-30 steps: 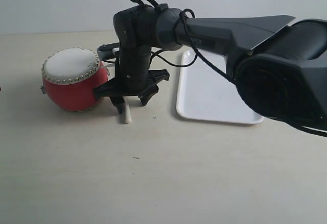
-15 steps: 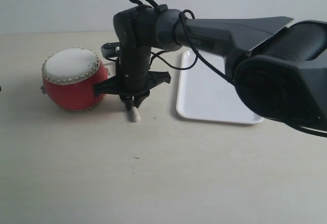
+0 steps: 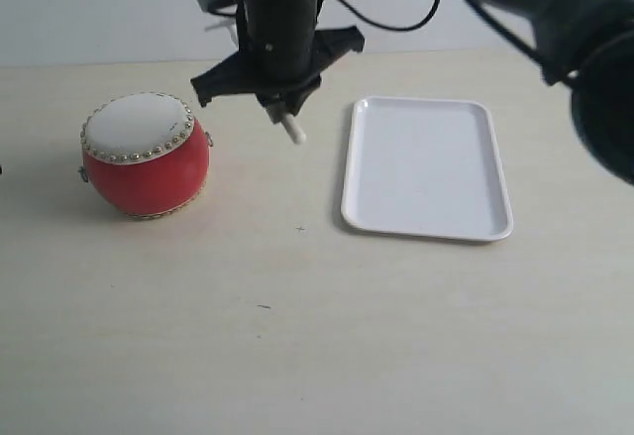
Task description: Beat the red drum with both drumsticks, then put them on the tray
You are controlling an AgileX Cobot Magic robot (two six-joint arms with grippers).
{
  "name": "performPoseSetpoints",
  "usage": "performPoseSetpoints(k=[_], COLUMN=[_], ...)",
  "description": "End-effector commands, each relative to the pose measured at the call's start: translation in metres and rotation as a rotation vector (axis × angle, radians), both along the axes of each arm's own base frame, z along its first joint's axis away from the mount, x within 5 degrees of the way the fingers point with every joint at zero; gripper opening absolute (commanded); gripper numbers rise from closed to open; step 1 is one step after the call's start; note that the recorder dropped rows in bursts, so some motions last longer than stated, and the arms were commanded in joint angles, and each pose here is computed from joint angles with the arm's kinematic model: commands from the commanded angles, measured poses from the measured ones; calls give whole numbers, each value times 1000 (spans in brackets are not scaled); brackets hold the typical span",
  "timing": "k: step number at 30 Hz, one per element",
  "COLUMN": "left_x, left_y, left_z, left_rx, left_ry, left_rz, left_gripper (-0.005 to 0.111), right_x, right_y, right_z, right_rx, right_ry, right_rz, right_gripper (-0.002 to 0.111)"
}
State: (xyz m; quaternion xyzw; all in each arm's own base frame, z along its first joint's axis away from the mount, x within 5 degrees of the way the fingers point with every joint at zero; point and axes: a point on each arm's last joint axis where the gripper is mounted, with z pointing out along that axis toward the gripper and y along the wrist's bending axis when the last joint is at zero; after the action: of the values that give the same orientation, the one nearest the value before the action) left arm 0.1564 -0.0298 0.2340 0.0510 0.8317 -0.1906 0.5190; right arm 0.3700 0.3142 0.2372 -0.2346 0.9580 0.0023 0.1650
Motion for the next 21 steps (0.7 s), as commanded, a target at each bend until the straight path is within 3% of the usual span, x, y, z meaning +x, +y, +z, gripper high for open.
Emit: performPoseSetpoints(k=[1,4,8,11,13,17,19,21], left_x=[7,17,32,44,56,79,81,79], left_y=[-1,0,0,4,12,41,61,74], left_z=[25,48,85,110,124,135,127,114], left_rx=[-23,-22,-36,56,160,419,648,763], left_ry=[-60,-55,-140,-240,-309,-358,-322,-193], left_rz=[-13,-8,-4,2,60,317,465,559], left_gripper=[0,0,0,0,0,0,0,0], right_x=[-12,-18,-25,-30,-33,-34,-35,-35], right_y=[-10,-15,-21,-24,-27,-29,-29,-29], right_z=[49,69,89,91,85,75,71,71], right_rx=[-7,-2,1,-21,-42,-67,-74,-79], right_ry=[-87,-127,-168,-165,-146,-114,-104,-103], right_rz=[200,253,319,385,406,416,420,435], right_gripper=[0,0,0,0,0,0,0,0])
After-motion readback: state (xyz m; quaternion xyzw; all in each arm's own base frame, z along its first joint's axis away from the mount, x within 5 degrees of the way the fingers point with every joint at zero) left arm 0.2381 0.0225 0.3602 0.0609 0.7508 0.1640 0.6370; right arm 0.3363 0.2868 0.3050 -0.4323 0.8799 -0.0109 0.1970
